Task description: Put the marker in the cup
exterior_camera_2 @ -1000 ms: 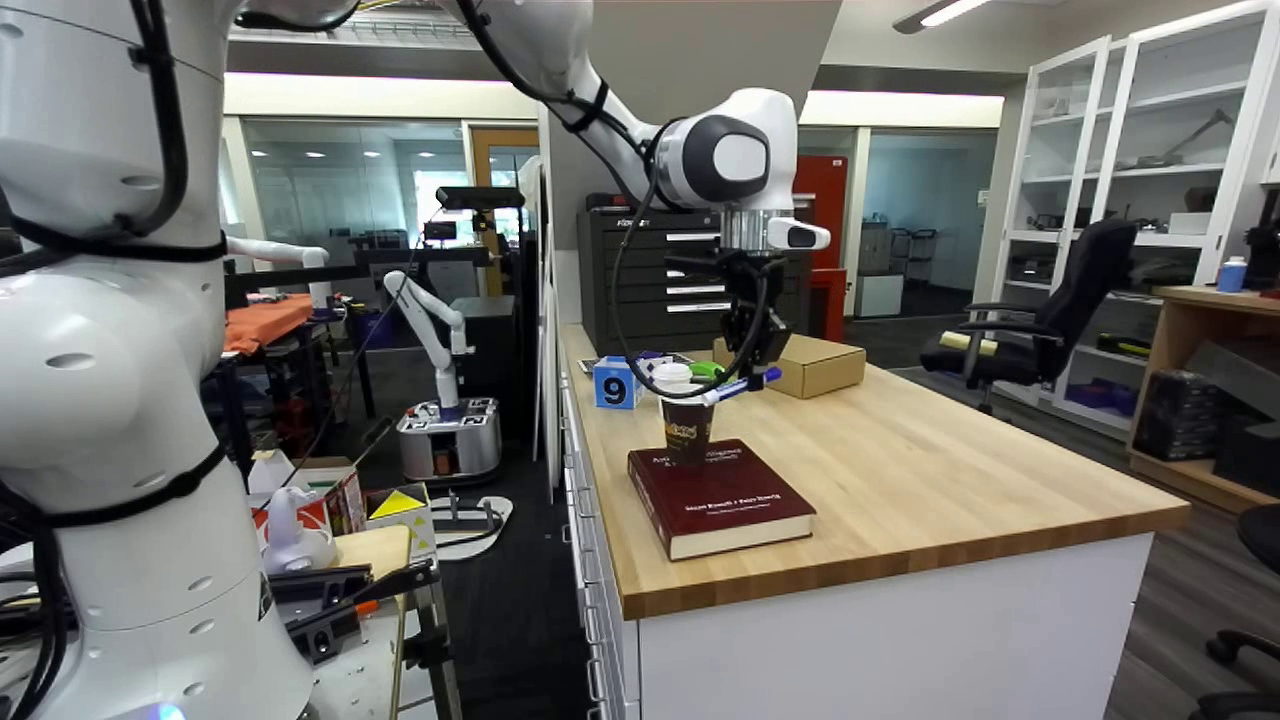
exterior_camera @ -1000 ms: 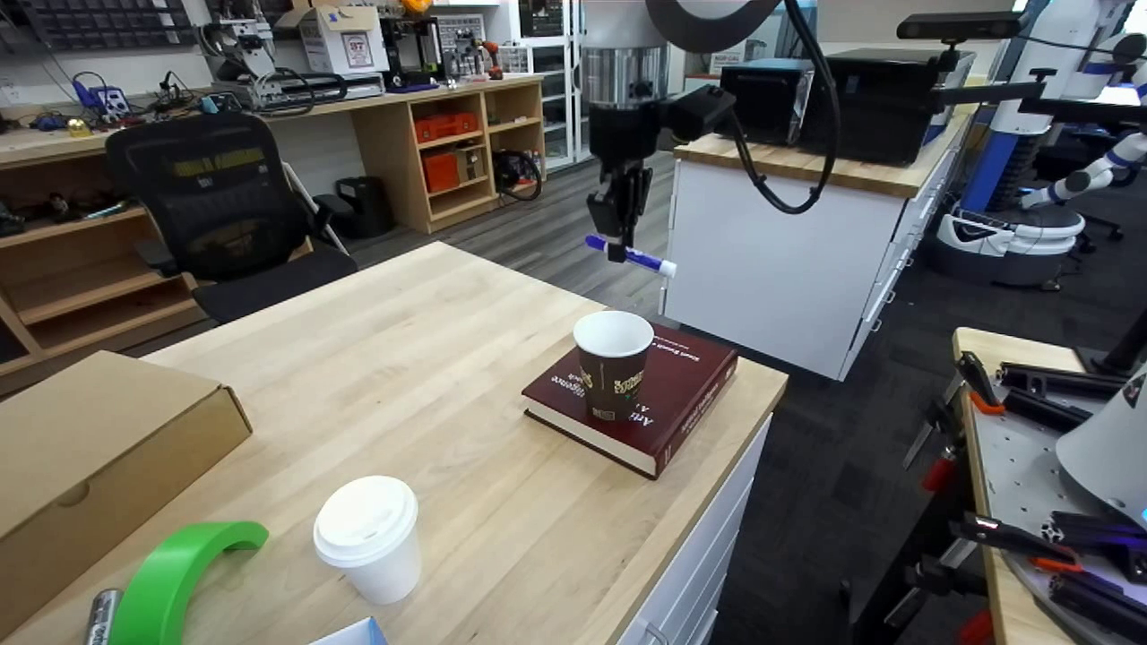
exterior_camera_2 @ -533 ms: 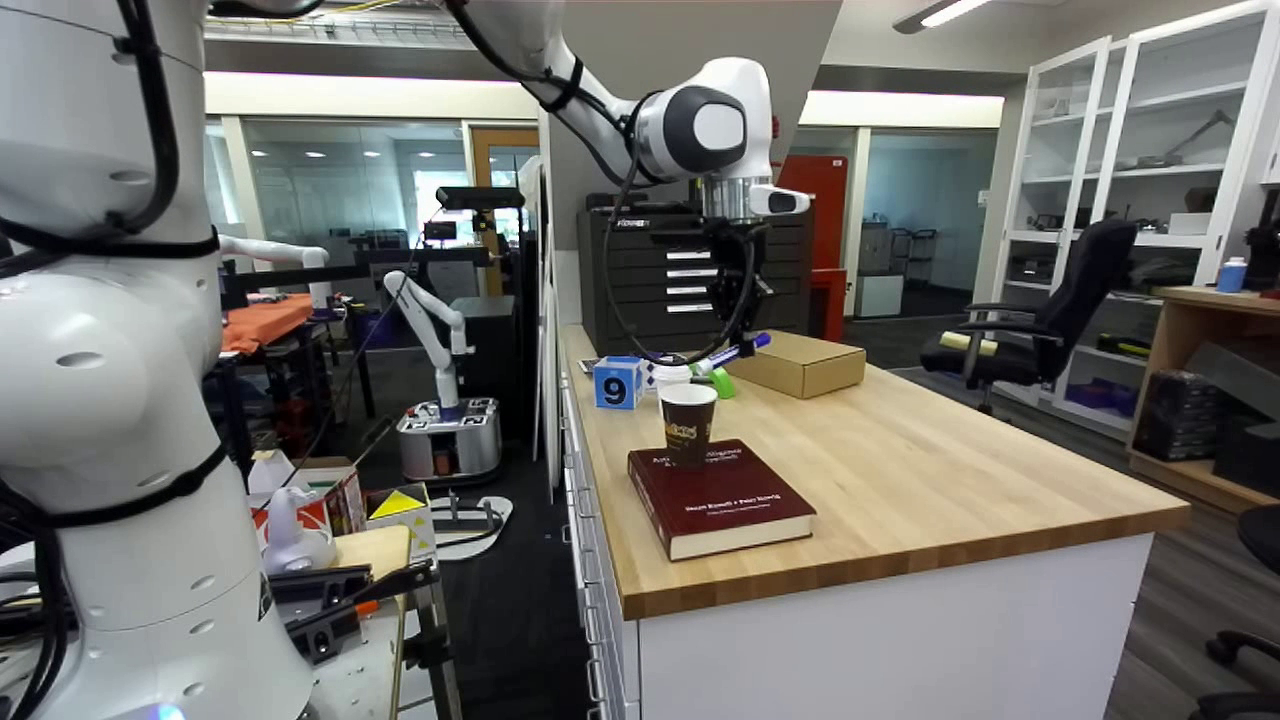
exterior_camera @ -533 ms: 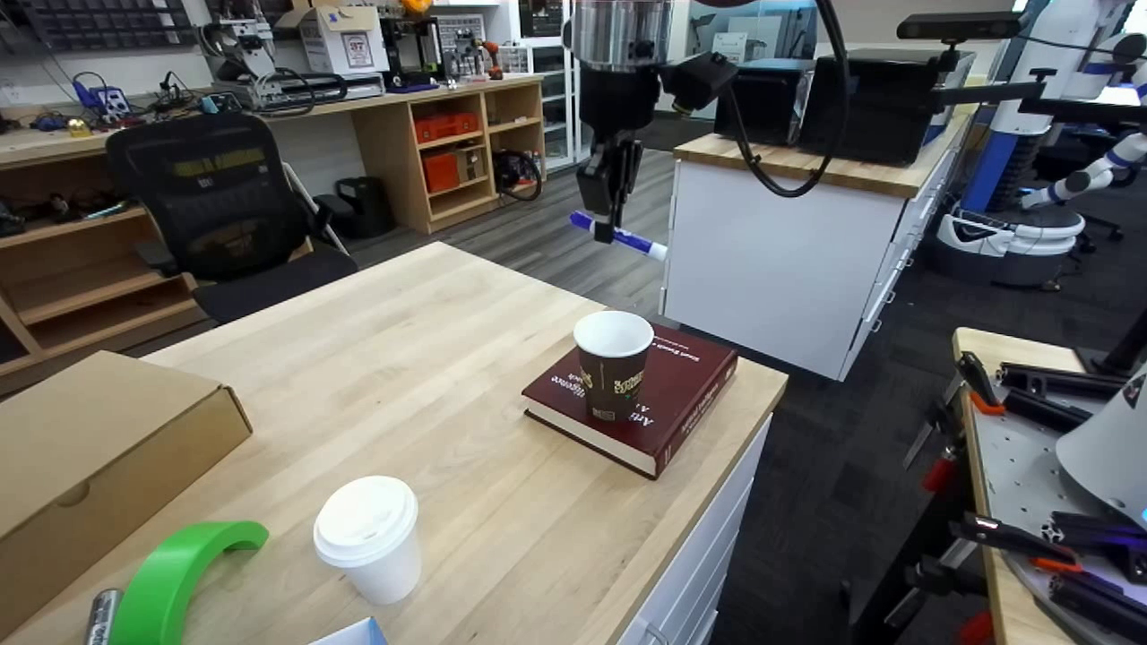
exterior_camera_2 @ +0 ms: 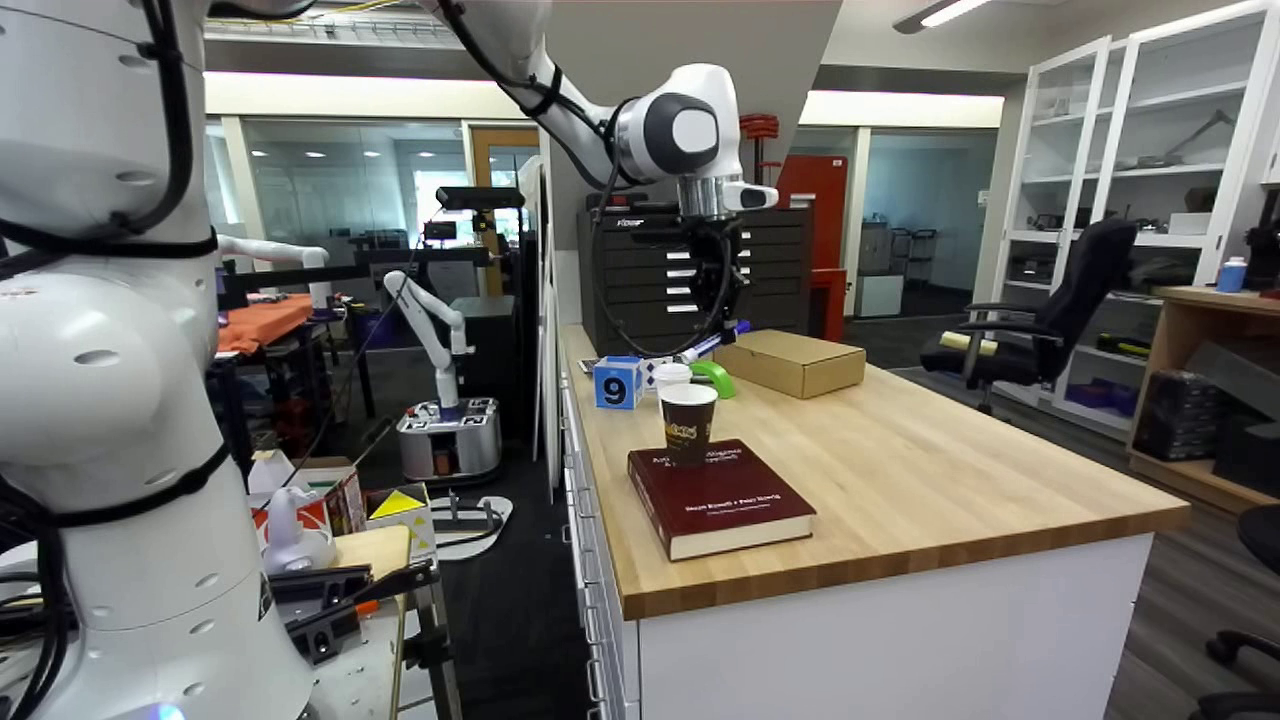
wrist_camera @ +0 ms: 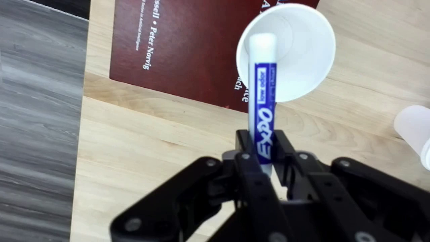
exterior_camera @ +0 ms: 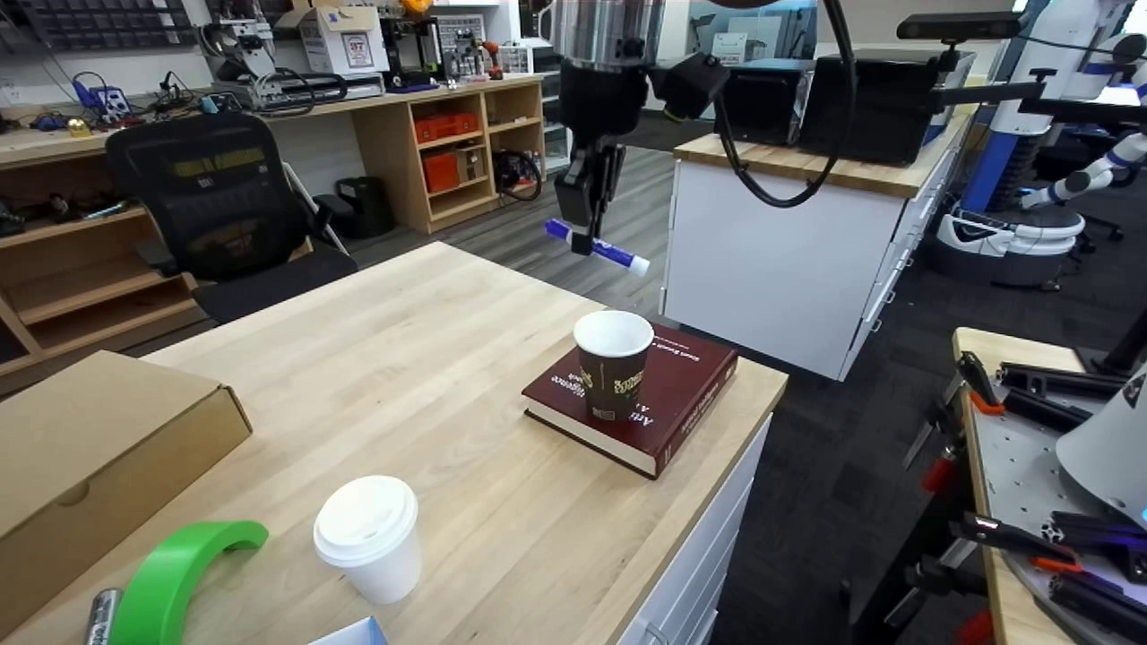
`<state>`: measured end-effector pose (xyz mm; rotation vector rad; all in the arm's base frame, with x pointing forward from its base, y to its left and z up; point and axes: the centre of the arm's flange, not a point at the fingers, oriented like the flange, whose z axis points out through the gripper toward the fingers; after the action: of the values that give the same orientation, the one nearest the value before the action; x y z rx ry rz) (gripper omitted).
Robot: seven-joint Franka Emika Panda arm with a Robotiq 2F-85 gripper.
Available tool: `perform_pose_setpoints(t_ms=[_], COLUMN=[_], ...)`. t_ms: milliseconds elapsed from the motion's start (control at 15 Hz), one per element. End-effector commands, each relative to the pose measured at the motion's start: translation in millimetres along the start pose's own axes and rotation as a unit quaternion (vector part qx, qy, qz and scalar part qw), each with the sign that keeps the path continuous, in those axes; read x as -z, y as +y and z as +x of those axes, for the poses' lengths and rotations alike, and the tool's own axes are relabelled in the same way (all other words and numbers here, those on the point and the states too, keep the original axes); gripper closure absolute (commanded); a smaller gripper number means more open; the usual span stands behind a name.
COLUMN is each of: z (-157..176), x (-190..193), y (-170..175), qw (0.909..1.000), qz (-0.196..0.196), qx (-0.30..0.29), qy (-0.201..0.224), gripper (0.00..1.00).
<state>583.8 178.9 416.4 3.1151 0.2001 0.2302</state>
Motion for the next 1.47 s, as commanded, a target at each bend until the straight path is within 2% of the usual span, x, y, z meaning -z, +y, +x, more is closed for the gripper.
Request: perform_pose_setpoints(t_ms=[0,267,667,1200,1400], z=[2.3,8.2,2.7,-46.2,-56.6], x=[5.3,0.1,-26.0,-11.8,-16.9], y=[-17.2,-22.8,-20.3,-35.4,-27.8], qw=[0.9992,0.9973,0.9954,0.9898,0.9882], qz=[0.003,0.013,0.034,0.042,0.043], qx=[-0.003,0.010,0.011,0.008,0.003], qy=[0.040,0.071,0.089,0.136,0.147], gripper=[0.95,0.95,0.95,0.95,0.95])
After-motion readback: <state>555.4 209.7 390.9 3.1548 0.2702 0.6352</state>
